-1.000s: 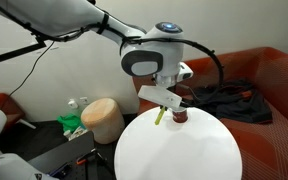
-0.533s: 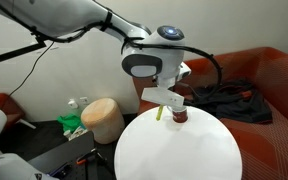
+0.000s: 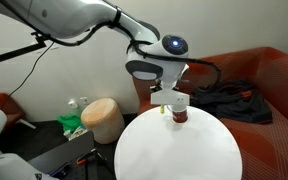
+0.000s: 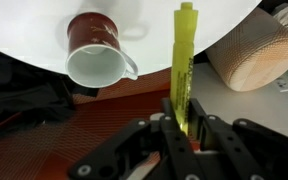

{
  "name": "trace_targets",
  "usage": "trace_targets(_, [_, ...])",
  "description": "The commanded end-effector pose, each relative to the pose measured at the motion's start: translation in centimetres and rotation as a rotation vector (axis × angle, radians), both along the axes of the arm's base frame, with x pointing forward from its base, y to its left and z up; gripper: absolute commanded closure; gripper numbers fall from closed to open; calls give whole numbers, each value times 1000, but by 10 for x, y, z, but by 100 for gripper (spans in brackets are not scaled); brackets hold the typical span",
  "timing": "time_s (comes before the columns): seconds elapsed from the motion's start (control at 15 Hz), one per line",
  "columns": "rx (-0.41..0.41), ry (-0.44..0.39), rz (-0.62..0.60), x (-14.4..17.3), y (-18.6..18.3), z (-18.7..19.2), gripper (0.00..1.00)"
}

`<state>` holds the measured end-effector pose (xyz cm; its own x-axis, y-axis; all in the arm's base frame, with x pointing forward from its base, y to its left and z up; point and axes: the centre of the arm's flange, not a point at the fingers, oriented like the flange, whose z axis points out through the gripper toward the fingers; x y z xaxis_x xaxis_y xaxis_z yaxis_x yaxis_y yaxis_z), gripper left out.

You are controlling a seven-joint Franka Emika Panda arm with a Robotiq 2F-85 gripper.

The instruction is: Put the marker in the mug

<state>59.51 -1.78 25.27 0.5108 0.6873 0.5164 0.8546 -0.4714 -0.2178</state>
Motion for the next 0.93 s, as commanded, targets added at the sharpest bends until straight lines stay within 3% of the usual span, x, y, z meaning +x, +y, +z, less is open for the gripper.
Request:
trace_targets(0.0, [89, -95, 59, 15, 1, -3, 95])
trace_targets(0.33, [189, -213, 85, 39, 7, -5, 95])
trace_targets(0.4, [139, -183, 61, 23, 5, -3, 80])
trace_targets(0.8, [156, -199, 71, 32, 7, -6, 80])
trace_targets(0.87, [179, -226, 64, 36, 8, -9, 95])
